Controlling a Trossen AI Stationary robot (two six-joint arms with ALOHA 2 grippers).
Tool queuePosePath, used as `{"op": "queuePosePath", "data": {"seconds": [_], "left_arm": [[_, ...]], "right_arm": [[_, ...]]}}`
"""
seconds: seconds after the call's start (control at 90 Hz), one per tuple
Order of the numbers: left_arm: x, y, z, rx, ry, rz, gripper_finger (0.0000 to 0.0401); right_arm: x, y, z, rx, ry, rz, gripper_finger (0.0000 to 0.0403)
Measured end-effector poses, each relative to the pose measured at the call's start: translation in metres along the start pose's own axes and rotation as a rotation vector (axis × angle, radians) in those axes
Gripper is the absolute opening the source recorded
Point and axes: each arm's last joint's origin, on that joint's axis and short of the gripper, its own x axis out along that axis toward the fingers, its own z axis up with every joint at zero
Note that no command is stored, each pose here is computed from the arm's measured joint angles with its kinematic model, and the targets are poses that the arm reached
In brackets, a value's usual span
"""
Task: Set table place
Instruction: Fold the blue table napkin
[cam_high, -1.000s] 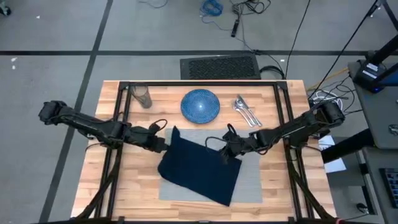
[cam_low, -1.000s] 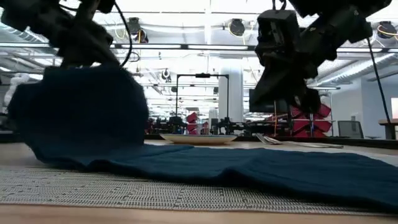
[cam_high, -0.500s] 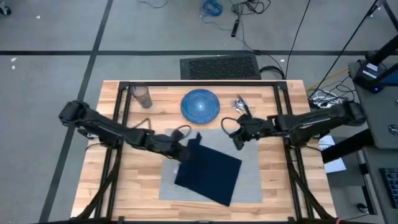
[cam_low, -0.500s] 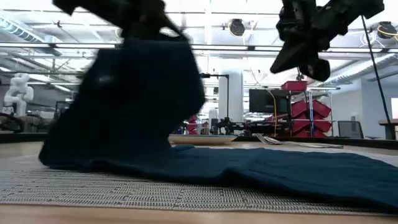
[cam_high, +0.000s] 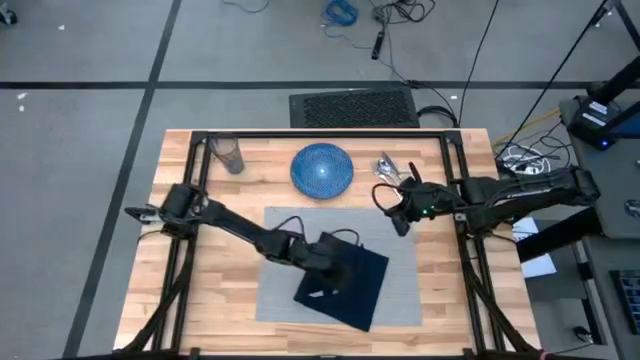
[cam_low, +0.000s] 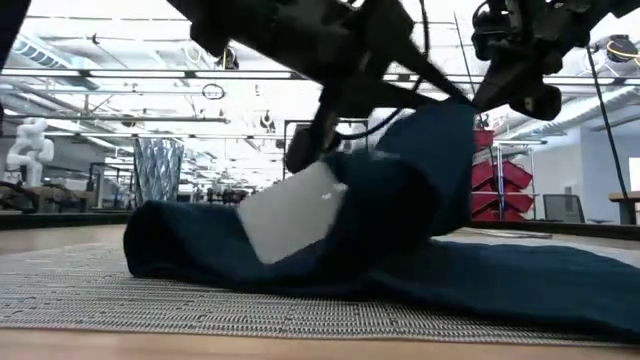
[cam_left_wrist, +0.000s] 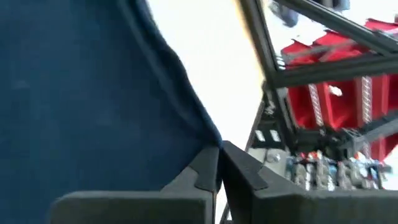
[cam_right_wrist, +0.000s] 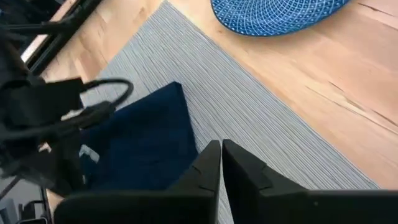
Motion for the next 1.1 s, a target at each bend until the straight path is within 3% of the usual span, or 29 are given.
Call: {"op": "queuePosePath", "data": {"seconds": [0.344,0.544,0.822,0.956,1.1], "left_arm": [[-0.006,-0.007,0.004,0.017,-0.068,0.008,0.0097],[-0.007,-0.005,0.004,0.018,-0.067,0.029,0.0113],[-0.015,0.011,0.012,0.038,-0.001,0.197,0.0113],[-0.04,0.005,0.025,0.104,0.02,0.271,0.0113],[-0.076,0.012,0.037,0.222,0.084,0.471,0.0113]], "right_arm": [[-0.002,0.007,-0.008,-0.022,0.08,0.081,0.0096],[-0.006,0.018,-0.021,-0.043,0.124,0.13,0.012],[-0.004,0.043,-0.045,-0.042,0.141,0.185,0.011],[0.004,0.058,-0.056,-0.018,0.118,0.213,0.0105],[0.019,0.067,-0.066,0.03,0.095,0.184,0.0105]]}}
